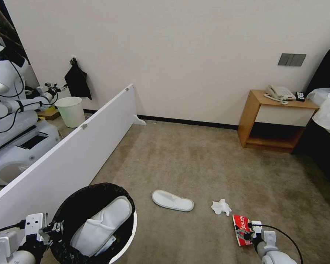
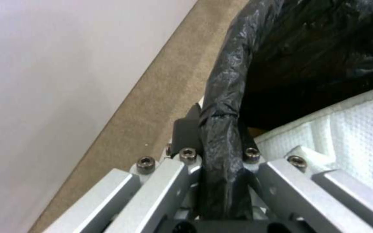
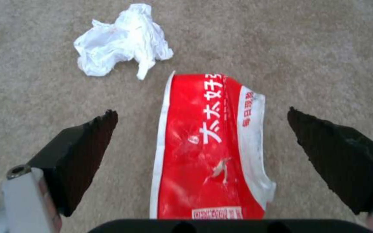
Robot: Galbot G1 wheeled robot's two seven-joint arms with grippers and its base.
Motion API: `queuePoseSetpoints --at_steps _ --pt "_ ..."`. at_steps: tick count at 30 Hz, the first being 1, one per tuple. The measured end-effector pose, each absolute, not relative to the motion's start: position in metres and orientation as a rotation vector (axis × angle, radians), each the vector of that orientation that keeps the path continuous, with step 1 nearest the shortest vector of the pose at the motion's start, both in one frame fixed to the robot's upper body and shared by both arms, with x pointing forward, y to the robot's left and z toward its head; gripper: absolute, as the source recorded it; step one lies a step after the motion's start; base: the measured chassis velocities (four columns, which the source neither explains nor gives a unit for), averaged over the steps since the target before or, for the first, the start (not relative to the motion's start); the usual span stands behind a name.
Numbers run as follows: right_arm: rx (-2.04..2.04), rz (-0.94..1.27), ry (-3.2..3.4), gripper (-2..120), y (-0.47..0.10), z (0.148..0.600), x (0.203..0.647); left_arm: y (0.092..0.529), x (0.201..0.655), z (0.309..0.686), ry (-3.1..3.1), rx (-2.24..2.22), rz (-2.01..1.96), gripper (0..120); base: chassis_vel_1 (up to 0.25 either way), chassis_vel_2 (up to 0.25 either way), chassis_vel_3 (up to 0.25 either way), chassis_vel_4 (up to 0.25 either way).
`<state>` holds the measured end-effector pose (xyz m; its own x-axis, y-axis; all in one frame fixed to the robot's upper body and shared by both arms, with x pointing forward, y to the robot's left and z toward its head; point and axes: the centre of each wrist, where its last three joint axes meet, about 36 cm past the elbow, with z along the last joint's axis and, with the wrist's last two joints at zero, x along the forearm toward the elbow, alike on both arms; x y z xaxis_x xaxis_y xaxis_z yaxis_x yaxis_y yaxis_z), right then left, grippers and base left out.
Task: Pick up the trash bin, then pick up the garbage from the floor and place it into the trash bin.
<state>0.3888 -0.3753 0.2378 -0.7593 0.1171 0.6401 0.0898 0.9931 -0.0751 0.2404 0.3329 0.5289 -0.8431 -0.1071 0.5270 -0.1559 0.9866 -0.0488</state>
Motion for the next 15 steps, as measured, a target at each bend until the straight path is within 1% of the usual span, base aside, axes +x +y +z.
queuePoseSetpoints --at_steps 15 --pt "-0.159 0.021 -2.383 100 -0.381 0.215 0.402 0.333 0.242 0.527 -2.580 0.191 0.123 3 0.000 0.000 0.000 0.000"
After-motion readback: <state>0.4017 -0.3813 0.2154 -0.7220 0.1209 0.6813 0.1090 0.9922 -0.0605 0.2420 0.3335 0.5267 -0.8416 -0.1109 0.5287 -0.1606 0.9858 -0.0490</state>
